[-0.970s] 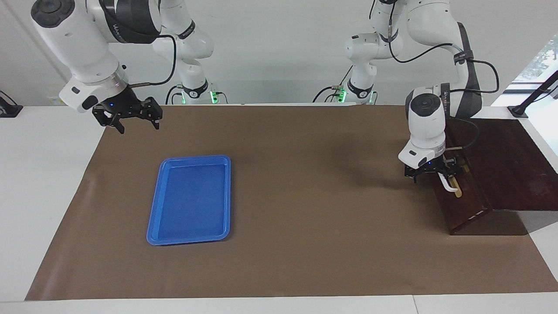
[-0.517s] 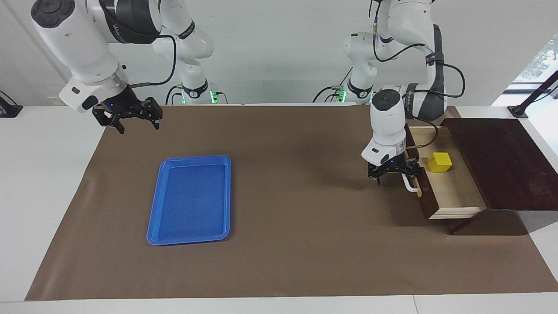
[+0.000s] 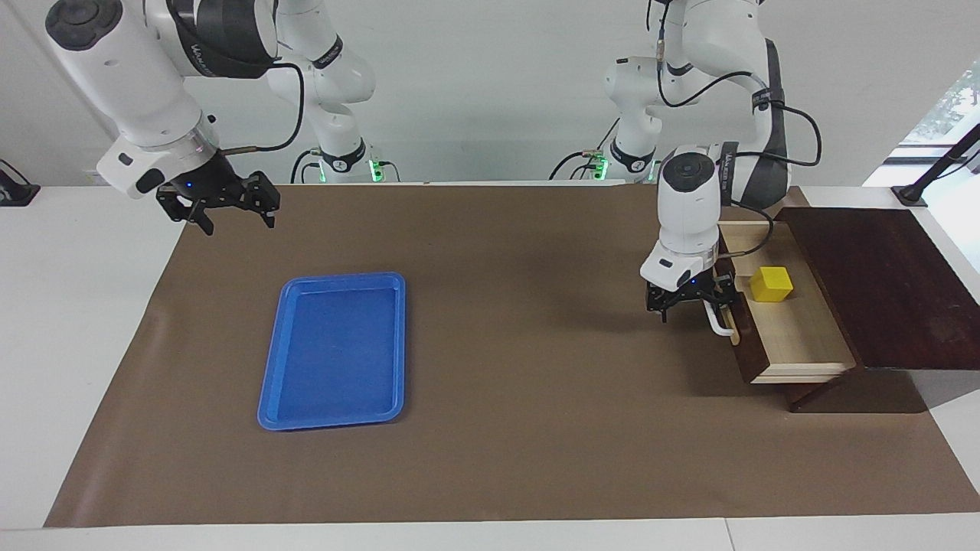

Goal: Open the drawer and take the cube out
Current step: 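Pull the drawer open with the left gripper, exposing the yellow cube, then lower the left gripper onto the yellow cube while the right gripper advances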

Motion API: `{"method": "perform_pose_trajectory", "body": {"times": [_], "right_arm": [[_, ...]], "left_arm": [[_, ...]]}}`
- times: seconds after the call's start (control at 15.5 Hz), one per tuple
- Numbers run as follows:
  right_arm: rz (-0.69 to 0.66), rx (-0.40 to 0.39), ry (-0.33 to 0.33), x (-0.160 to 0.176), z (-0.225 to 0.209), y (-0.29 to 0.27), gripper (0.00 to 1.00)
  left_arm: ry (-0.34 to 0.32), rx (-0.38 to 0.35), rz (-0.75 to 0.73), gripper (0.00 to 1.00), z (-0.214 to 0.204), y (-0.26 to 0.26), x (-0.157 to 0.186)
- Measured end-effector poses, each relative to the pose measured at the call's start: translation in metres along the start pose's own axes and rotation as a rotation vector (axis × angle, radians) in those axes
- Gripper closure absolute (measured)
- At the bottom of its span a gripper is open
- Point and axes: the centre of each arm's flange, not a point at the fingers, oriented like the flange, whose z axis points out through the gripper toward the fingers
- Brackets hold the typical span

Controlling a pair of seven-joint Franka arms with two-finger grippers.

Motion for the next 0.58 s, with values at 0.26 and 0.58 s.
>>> {"method": "perform_pose_trajectory", "body": {"times": [0.26, 0.58], "right_arm": [[0.003, 0.000, 0.003, 0.000, 0.000, 0.002, 0.00], [0.002, 0.002, 0.003, 0.000, 0.000, 0.000, 0.00]], "left_arm": [[-0.050, -0.089, -0.193, 0.00, -0.054, -0.049, 0.027], [-0.092, -0.088, -0.627, 0.00, -0.062, -0.135, 0.025]]}}
